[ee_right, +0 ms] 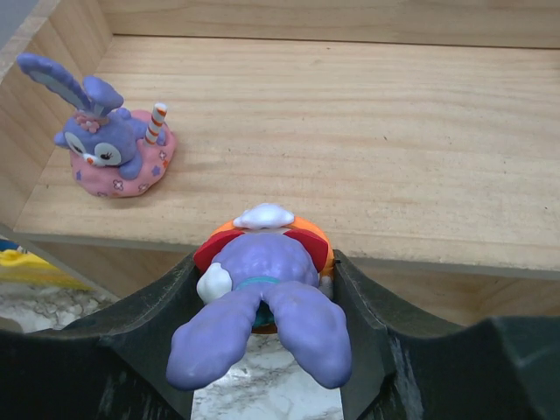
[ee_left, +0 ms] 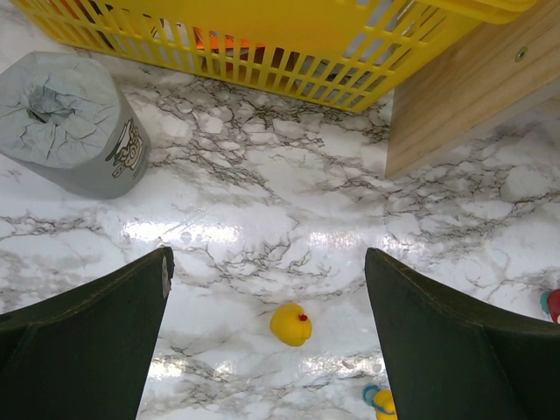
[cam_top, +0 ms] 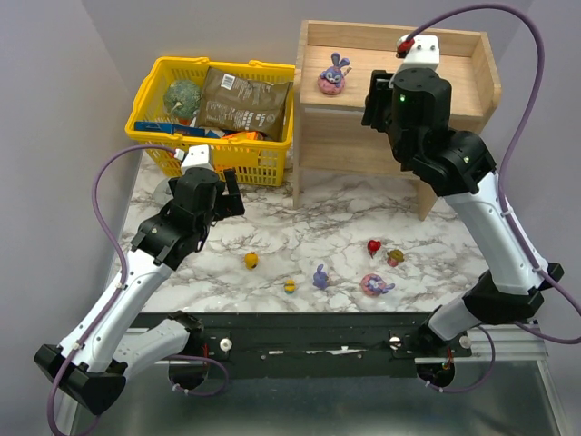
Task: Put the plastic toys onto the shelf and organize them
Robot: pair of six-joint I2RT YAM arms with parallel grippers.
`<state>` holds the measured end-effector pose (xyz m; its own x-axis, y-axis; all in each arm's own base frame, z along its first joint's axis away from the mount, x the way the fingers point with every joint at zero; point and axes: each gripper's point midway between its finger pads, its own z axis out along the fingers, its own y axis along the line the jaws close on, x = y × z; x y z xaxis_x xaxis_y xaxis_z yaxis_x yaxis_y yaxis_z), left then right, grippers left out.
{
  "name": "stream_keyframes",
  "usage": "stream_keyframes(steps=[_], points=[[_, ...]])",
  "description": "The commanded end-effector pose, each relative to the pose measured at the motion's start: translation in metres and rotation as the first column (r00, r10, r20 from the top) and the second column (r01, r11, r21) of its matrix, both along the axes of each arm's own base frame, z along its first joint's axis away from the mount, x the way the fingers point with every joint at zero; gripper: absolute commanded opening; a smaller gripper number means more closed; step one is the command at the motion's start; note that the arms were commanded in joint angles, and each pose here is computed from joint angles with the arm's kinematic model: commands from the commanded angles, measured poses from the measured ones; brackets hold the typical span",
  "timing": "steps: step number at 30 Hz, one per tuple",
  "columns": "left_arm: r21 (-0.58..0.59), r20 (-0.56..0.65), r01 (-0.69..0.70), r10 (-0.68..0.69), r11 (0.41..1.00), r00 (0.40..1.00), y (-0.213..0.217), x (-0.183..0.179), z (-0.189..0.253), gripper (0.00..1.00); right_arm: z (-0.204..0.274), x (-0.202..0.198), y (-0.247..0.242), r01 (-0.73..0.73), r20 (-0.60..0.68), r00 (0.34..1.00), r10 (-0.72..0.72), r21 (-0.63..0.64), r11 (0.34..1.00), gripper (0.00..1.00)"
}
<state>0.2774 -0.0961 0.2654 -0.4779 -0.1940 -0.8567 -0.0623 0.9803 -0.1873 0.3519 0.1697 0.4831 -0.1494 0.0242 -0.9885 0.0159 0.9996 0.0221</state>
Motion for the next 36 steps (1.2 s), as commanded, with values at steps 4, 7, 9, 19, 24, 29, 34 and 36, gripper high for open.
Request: stream_keyframes(steps=[4,7,9,19,24,29,34,36], points=[[-0.022,0.010,-0.004,0.004,1.000,1.000,-0.001,0.004,0.002,0.99,0.009,0.016,0.008,-0.032,0.027,0.999,0.032,0.023,0.999,0.18],[-0.020,0.004,-0.003,0.003,1.000,1.000,-0.001,0.005,0.001,0.99,0.006,0.019,0.008,-0.033,0.021,0.999,0.032,0.027,0.999,0.19],[-0.019,0.002,-0.004,0.004,1.000,1.000,-0.001,0.005,0.000,0.99,0.004,0.023,0.006,-0.026,0.016,1.000,0.026,0.028,0.999,0.20],[-0.014,-0.009,-0.005,0.005,1.000,1.000,-0.001,0.007,-0.004,0.99,-0.009,0.039,0.006,-0.028,-0.018,0.999,0.028,0.032,0.999,0.35],[-0.013,-0.011,-0.005,0.005,1.000,1.000,-0.001,0.009,-0.004,0.99,-0.013,0.045,0.006,-0.023,-0.035,0.999,0.024,0.038,0.999,0.37],[-0.011,-0.016,-0.006,0.006,1.000,1.000,-0.001,0.011,-0.005,0.99,-0.019,0.052,0.009,-0.023,-0.050,0.998,0.025,0.046,0.999,0.37],[-0.009,-0.019,-0.005,0.005,1.000,1.000,-0.001,0.012,-0.006,0.99,-0.020,0.056,0.009,-0.020,-0.052,0.998,0.023,0.052,0.998,0.38],[-0.011,-0.020,-0.006,0.006,1.000,1.000,-0.001,0.012,-0.006,0.99,-0.022,0.058,0.009,-0.024,-0.056,0.998,0.027,0.052,0.998,0.40]])
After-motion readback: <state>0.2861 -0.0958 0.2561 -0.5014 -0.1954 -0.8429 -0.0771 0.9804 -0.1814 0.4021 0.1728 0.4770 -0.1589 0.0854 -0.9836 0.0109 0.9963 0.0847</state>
